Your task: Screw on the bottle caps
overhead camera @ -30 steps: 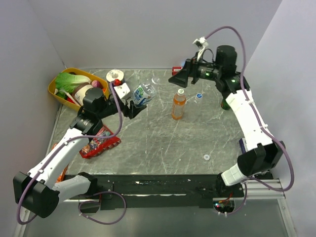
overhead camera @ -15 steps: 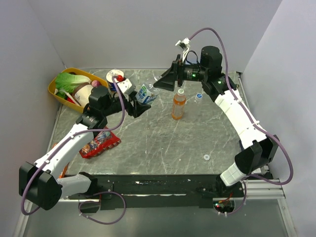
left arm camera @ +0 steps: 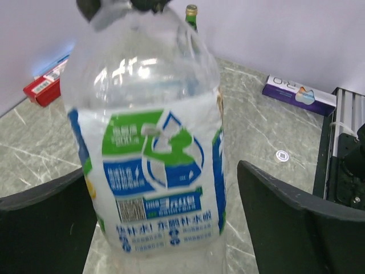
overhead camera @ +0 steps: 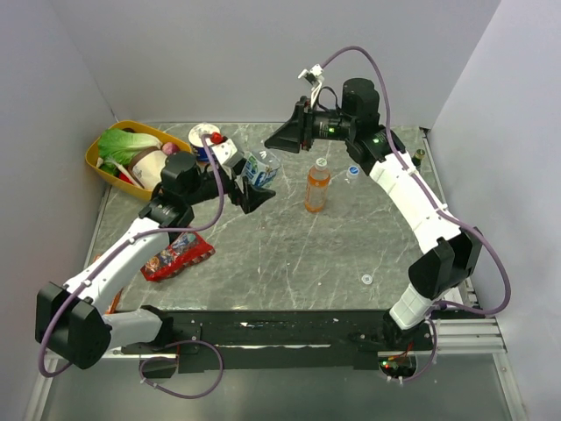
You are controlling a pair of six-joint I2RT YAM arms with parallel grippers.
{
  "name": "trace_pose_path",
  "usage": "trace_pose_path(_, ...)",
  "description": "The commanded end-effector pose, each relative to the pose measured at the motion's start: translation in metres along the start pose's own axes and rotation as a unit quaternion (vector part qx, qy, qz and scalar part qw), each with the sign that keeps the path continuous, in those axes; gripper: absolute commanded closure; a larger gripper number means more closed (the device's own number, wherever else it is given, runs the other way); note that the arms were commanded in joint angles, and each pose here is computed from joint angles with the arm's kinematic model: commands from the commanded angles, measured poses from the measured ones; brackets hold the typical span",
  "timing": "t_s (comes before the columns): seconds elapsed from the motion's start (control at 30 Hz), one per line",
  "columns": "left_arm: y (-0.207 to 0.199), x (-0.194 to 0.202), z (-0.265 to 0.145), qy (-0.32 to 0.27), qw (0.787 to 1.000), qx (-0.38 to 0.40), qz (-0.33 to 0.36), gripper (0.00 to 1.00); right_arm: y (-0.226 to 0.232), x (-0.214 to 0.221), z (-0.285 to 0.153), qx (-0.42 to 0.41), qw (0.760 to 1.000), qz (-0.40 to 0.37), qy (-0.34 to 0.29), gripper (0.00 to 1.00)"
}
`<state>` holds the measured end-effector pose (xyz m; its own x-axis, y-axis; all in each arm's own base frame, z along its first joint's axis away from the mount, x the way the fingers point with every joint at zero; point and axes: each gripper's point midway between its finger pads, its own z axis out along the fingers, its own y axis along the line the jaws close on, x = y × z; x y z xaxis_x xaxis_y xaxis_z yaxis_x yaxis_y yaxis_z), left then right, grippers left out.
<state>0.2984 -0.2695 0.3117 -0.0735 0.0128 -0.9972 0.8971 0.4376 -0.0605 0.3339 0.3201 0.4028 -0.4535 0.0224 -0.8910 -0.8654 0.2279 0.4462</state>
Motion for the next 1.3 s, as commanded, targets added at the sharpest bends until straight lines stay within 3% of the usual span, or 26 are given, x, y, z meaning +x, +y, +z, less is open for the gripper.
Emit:
trace_pose_path(0.0, -0.002, -0.023, 0.007, -0.038, 0.999, 0.009, 0.032, 0.01, 0.023, -0.023, -0.001, -0.029, 0.998, -0.045, -0.024, 1.0)
trace_pose_path(0.13, -0.002, -0.011, 0.021, -0.023, 0.999, 0.028, 0.027, 0.04, 0.028, -0.028, -0.003, -0.035, 0.998, -0.053, -0.031, 1.0)
trace_pose_path(0.33, -0.004, -0.002, 0.037, -0.004, 0.998, 0.056, 0.024, 0.01, 0.034, -0.034, -0.006, -0.038, 0.996, -0.074, -0.034, 1.0)
trace_pose_path(0.83, -0.002, 0.009, 0.03, 0.023, 0.998, 0.049, 0.035, 0.11, 0.031, -0.046, -0.014, -0.003, 0.99, -0.131, -0.047, 1.0)
trace_pose_path(1.2, -0.005, 0.001, 0.03, 0.005, 0.997, 0.06, 0.04, 0.28, 0.038, -0.032, -0.009, -0.014, 0.991, -0.129, -0.028, 1.0)
trace_pose_path(1.27, -0.007, 0.001, 0.031, 0.004, 0.997, 0.067, 0.039, 0.35, 0.04, -0.027, -0.009, -0.019, 0.992, -0.124, -0.023, 0.98)
